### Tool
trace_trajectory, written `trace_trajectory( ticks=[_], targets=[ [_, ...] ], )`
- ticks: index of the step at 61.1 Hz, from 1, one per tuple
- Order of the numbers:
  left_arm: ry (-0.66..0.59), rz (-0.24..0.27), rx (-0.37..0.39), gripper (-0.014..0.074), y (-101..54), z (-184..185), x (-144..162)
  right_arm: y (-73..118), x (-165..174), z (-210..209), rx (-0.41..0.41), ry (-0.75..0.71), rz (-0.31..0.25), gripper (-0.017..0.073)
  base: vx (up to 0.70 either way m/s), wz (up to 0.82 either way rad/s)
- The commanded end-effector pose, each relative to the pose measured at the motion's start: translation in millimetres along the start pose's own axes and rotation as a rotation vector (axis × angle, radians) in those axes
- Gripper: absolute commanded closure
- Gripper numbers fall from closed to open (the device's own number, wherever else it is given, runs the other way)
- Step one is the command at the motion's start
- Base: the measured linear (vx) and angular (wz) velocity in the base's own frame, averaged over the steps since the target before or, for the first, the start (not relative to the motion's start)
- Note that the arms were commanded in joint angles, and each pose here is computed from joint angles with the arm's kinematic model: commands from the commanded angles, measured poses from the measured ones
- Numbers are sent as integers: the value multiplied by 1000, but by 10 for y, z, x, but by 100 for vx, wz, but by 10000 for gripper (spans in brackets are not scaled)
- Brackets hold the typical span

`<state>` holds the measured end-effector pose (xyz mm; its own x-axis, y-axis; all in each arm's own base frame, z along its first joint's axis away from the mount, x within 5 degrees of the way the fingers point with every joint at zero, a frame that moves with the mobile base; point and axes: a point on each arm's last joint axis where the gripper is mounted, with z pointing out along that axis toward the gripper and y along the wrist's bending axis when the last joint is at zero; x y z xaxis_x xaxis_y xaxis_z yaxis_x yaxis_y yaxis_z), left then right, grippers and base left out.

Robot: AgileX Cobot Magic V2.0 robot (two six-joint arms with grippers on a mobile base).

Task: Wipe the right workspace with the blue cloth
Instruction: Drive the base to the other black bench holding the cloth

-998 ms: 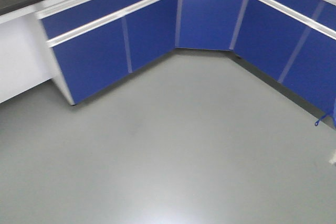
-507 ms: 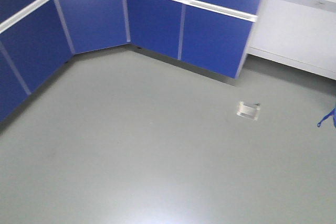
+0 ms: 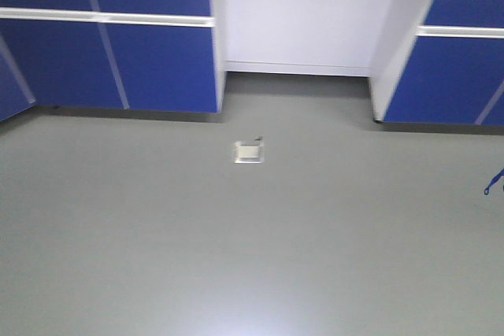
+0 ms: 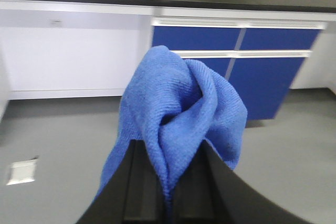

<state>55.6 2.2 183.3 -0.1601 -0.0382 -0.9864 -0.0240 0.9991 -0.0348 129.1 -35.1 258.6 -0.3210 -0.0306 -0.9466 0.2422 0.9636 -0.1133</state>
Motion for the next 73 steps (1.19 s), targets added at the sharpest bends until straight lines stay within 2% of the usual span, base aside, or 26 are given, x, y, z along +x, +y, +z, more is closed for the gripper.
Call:
trace_trajectory(
  ticks=[1,19,36,73],
  targets=[
    [-65,-8,9,599,-7,11,21,12,-162,-21,-25,-92,-15,559,13,-68],
    [-65,-8,9,599,-7,11,21,232,-163,-43,-180,-105,-58,559,17,-51],
    [-65,-8,9,599,-7,11,21,226,-160,-42,-175,-102,-57,559,26,-18],
    [-65,-8,9,599,-7,11,21,226,-160,-42,-175,-102,-57,559,40,3]
  ],
)
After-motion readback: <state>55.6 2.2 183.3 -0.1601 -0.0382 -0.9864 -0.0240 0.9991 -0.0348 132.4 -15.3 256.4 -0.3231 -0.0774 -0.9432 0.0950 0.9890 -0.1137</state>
